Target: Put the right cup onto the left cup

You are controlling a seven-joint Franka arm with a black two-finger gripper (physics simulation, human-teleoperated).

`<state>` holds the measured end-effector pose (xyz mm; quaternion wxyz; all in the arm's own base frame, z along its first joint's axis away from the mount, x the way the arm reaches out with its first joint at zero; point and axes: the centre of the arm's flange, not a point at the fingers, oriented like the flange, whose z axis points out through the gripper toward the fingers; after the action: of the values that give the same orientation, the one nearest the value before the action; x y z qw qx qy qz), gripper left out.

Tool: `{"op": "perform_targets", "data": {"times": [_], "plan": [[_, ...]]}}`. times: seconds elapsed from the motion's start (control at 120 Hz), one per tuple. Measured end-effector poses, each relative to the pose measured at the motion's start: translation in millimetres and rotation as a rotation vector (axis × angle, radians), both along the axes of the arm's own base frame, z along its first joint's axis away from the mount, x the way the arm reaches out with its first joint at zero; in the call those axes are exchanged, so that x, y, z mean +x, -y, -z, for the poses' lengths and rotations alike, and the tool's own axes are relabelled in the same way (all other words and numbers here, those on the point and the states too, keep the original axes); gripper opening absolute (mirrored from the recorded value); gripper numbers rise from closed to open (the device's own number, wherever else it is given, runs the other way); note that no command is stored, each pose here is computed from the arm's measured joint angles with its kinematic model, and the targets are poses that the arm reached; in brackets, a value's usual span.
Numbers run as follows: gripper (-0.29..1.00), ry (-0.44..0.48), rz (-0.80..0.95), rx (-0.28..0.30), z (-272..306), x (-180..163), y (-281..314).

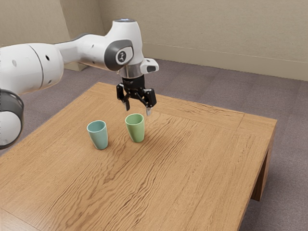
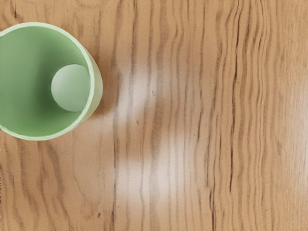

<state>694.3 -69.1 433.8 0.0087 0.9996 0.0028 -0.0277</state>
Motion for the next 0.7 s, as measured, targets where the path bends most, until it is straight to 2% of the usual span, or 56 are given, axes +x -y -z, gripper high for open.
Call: {"op": "perform_targets", "data": {"times": [0.35, 0.7], "plan": [[0.70, 0.015, -0.051, 0.032, 17, 29, -21], [0.70, 0.014, -0.069, 0.032, 42, 52, -29]]}}
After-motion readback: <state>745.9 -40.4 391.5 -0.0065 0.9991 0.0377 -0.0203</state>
